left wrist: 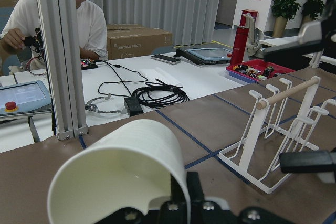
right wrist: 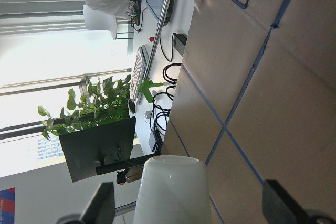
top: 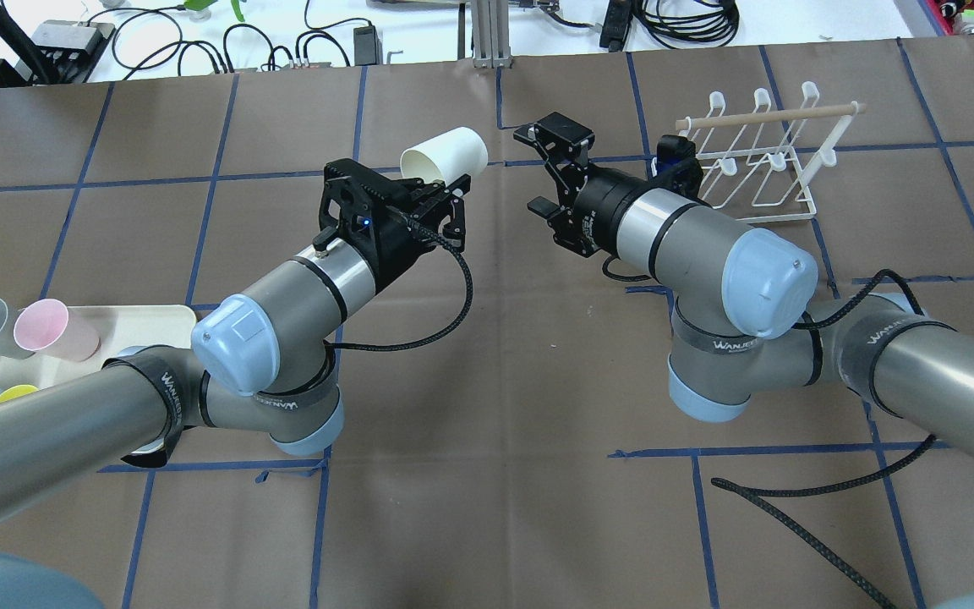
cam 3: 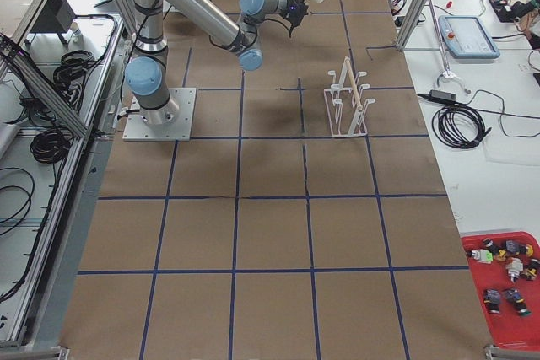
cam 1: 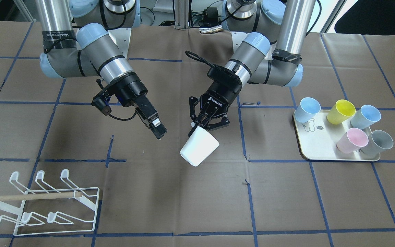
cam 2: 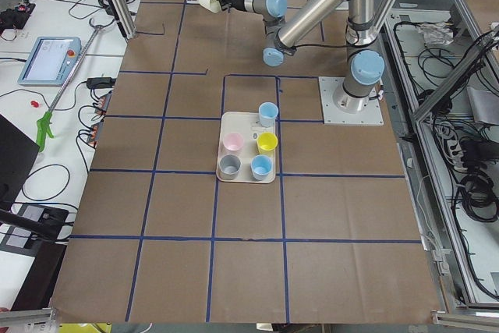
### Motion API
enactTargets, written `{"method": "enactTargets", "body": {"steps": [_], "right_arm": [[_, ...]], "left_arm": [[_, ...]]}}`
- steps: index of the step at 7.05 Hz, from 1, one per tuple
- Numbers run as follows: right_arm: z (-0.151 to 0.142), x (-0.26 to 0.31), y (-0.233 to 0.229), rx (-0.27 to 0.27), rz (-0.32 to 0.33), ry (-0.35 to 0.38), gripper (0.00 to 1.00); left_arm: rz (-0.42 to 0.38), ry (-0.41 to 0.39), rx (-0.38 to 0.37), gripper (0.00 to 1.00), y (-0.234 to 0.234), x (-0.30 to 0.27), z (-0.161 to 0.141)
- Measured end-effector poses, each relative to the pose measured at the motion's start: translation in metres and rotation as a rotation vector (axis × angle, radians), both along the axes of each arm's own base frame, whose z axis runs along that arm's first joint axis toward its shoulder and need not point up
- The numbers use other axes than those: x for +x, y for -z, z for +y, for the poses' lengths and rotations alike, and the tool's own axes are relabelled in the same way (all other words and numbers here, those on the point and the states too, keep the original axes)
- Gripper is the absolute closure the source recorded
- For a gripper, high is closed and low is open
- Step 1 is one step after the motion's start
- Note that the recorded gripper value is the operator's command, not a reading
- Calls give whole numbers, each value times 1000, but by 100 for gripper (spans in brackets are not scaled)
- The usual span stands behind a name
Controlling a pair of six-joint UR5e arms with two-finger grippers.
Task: Transfer IKEA cup to right arm and place on rack
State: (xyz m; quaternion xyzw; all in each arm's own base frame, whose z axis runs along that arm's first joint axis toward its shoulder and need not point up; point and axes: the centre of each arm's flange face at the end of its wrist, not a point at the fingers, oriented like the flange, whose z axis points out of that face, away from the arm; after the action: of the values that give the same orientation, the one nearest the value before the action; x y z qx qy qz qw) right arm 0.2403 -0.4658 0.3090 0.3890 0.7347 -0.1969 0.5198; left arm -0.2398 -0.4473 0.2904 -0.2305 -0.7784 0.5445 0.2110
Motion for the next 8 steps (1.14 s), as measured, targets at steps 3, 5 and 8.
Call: {"method": "enactTargets", "body": {"steps": [3,5,8], "right_arm": [[-9,14,12,23,-8,-38,0],[-27,27,15,22,-12,-56,0],[-34,34,15,27,-16,-64,0]], "left_arm": [[0,1,0,97,0,-1,0],[0,5,4,97,1,-2,1],[0,7,7,97,2,-2,1]]}}
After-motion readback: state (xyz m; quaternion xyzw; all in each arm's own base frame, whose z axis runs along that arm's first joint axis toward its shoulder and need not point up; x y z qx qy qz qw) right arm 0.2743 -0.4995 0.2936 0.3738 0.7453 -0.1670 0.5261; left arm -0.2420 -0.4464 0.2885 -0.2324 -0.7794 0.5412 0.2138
